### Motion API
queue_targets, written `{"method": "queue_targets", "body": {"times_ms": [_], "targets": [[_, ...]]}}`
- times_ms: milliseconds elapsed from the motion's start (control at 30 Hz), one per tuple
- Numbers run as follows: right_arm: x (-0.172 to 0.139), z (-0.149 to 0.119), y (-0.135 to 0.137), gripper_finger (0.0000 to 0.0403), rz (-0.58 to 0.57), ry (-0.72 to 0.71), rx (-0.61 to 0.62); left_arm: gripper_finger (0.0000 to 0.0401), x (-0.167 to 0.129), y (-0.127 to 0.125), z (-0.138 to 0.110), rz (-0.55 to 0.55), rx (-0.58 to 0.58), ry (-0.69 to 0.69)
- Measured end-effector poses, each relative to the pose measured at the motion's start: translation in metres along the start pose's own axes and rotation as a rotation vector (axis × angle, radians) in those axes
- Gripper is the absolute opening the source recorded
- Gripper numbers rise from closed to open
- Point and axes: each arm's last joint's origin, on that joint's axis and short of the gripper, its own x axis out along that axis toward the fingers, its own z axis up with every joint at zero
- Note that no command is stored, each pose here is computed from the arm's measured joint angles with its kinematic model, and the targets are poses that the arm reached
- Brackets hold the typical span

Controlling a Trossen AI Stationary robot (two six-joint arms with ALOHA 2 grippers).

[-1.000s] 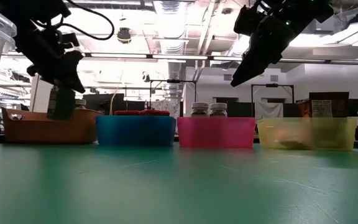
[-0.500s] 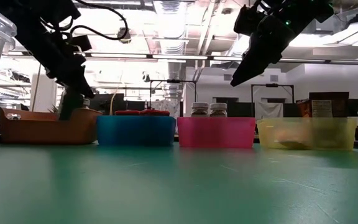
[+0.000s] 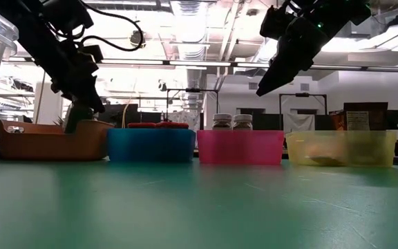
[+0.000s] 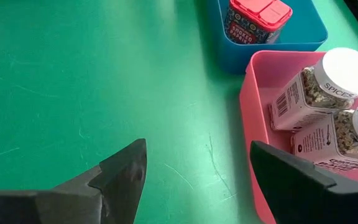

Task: Sort spices by type
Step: Put the green seasoning bottle into the orange bin, then return to Home Position

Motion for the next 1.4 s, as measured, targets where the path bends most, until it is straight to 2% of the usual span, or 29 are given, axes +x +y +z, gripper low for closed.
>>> {"method": "queue_targets", "body": {"times_ms": [200,400,733,933,1133,1233,1400], "targets": [[0.0,0.0,0.0,0.0313,0.0,0.0,-0.003,0.0223,0.0,0.001,-0.001,0.013,0.009,0.012],[0.0,0.0,0.0,0.0313,0.0,0.0,-0.002,0.0226,0.0,0.001,0.0,0.013,0.026,0.006],[0.0,0.0,0.0,0.0313,0.0,0.002,-0.009,0.0226,-0.017,0.001,0.033,0.047,0.117,-0.117],[-0.002,-0.012,-0.005,0.0308,-0.011,-0.104,-0.087,0.0226,-0.024,-0.016,0.038,-0.12,0.188,-0.237],[-0.022,-0.04,-0.028,0.0302,-0.074,-0.166,0.033,0.0226,-0.027,-0.034,0.027,-0.235,0.251,-0.306],[-0.036,-0.051,-0.031,0.0302,-0.077,-0.231,0.083,0.0226,-0.024,-0.04,0.012,-0.281,0.259,-0.339],[-0.058,-0.07,-0.03,0.0302,-0.087,-0.343,0.112,0.0226,-0.017,-0.039,-0.012,-0.328,0.202,-0.394]]}}
